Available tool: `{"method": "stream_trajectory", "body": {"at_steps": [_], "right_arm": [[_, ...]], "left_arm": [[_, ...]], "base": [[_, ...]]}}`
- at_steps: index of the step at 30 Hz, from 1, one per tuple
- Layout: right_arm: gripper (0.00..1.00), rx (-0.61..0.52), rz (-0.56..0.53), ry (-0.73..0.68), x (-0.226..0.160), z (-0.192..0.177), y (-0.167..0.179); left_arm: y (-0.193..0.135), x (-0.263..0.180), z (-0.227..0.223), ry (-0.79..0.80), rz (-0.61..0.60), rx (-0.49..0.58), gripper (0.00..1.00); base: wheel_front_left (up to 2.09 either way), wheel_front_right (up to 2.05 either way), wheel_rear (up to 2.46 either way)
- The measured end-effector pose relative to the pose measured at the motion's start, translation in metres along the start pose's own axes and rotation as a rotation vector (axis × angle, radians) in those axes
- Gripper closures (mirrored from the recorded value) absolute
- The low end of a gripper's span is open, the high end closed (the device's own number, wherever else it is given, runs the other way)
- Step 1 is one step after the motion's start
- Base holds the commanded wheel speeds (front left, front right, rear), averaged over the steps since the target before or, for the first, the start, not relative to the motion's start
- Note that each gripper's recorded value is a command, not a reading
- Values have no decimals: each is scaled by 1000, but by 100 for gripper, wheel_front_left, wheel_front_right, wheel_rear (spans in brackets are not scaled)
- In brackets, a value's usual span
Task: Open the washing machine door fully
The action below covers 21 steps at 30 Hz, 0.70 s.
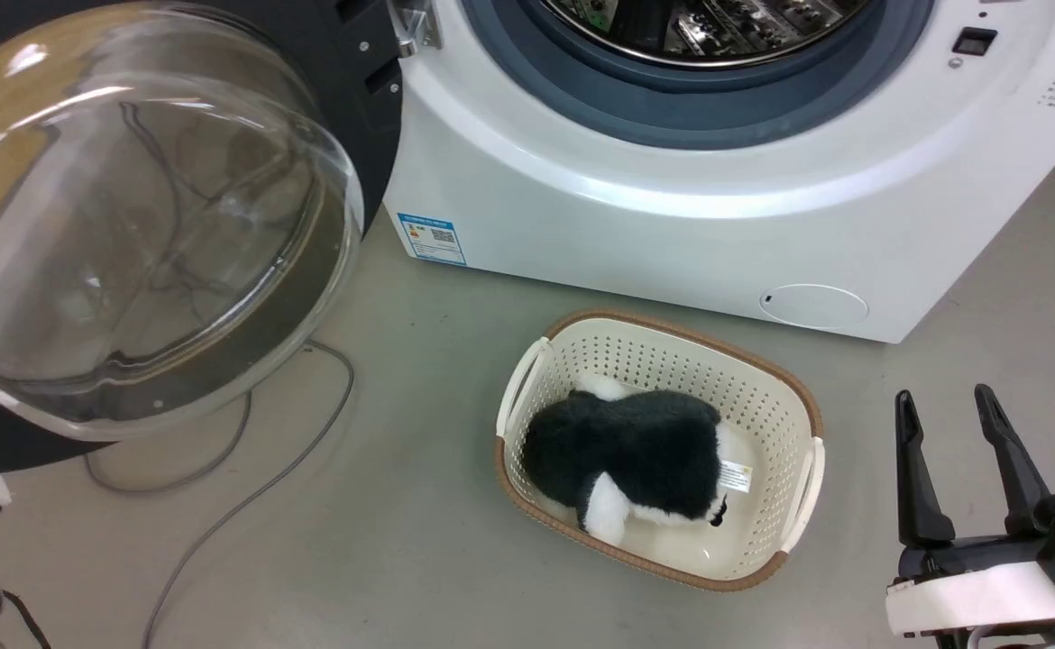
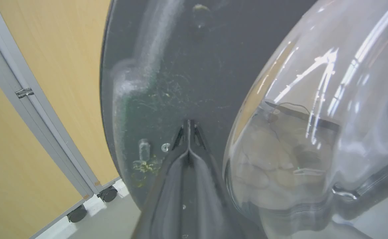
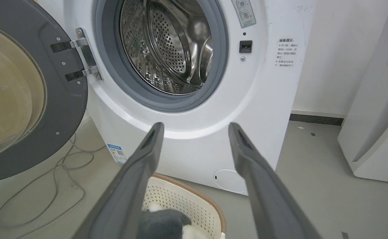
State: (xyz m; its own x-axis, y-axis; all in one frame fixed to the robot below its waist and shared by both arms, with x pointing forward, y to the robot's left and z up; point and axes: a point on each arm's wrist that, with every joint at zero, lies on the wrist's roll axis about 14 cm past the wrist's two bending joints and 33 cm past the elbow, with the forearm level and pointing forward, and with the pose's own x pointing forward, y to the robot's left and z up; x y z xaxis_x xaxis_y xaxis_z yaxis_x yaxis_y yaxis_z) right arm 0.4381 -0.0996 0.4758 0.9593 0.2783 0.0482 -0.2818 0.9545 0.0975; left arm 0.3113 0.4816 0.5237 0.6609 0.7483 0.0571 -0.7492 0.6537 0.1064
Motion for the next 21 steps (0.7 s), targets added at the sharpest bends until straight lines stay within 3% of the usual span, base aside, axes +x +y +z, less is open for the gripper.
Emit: {"method": "stream_trajectory", "body": {"at_steps": [10,21], "right_arm": [[0,-9,-16,-4,-4,3,-5],[0,-9,-26,-60,-14,28,-5]], "left_arm": [[2,11,-3,21,12,-14,100],[-11,-8,26,-83,-80,-15,100]], "base": [[0,0,0],[0,0,0]]}}
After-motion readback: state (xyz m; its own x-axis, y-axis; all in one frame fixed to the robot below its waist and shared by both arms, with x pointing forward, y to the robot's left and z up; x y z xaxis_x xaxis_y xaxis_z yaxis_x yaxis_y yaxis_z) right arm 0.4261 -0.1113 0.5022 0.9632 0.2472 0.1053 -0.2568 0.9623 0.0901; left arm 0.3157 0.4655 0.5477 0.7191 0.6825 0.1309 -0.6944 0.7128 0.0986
